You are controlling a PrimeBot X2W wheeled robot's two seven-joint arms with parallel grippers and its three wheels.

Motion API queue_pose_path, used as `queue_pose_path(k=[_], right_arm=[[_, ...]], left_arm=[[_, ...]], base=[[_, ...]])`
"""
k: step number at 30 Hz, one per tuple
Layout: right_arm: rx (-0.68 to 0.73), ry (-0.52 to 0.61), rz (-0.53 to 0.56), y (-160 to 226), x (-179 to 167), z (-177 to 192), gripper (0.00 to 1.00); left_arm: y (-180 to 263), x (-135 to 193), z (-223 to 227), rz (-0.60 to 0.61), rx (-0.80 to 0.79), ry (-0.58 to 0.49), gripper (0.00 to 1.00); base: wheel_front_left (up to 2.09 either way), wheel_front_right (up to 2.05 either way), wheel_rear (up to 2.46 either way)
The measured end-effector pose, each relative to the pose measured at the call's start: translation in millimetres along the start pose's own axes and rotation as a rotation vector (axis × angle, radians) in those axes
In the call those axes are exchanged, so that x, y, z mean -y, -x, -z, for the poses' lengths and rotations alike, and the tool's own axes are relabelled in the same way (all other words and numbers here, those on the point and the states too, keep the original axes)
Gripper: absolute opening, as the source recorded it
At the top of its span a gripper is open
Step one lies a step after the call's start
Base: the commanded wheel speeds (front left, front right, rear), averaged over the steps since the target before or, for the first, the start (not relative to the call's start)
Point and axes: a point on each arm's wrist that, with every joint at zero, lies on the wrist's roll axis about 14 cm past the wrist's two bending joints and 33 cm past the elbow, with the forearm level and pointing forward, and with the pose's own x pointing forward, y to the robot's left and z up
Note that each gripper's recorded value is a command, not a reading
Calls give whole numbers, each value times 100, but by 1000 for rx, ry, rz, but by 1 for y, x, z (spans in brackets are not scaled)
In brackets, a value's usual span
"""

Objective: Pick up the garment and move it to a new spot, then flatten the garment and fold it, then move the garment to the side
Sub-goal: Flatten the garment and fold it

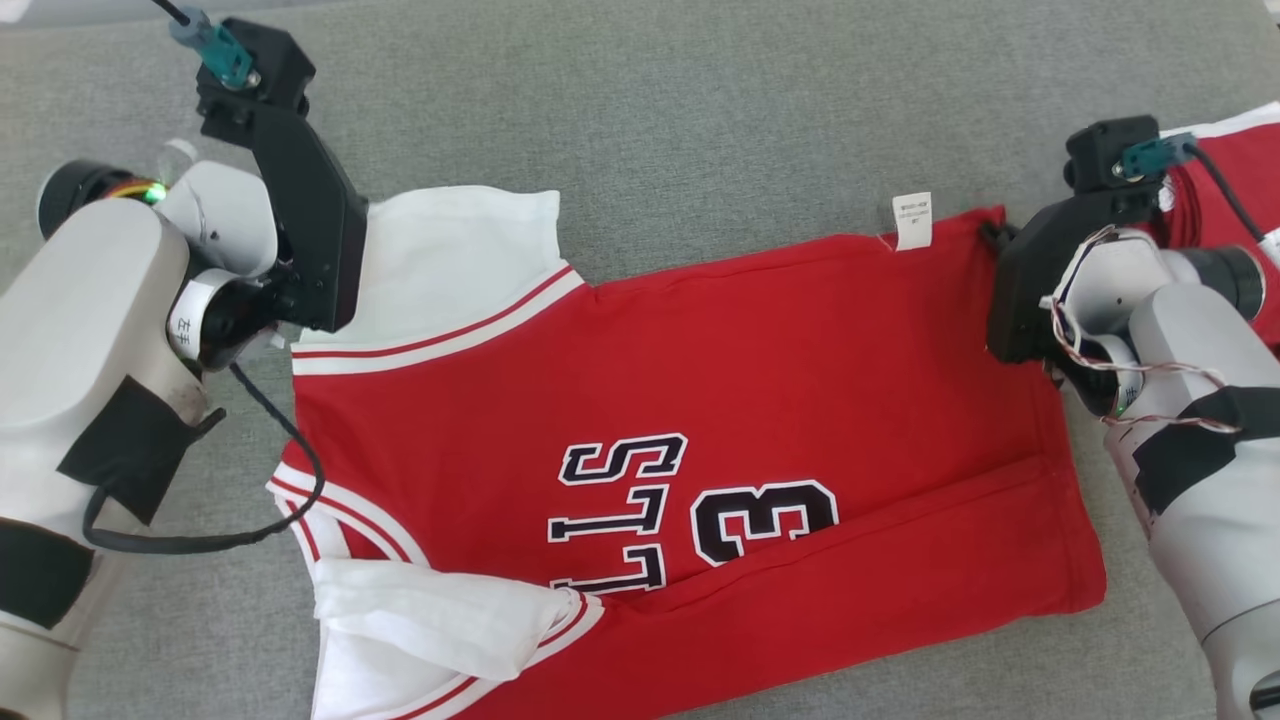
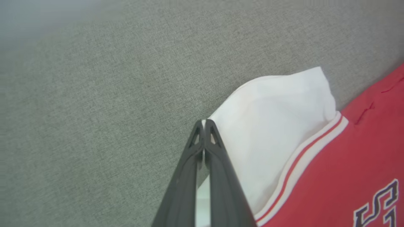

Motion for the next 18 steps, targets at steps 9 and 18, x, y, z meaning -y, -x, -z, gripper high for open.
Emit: queue_pose_path(k=[9,18], right_arm=[[134,-8,14,0,5,-32,0],[273,-52,4,7,8,-65,0]], left_arm=[[22,-11,-38,-37,203,-55,0],[59,-33,-84,-117,453,-57,0]], base=[[0,0,0],[0,0,0]])
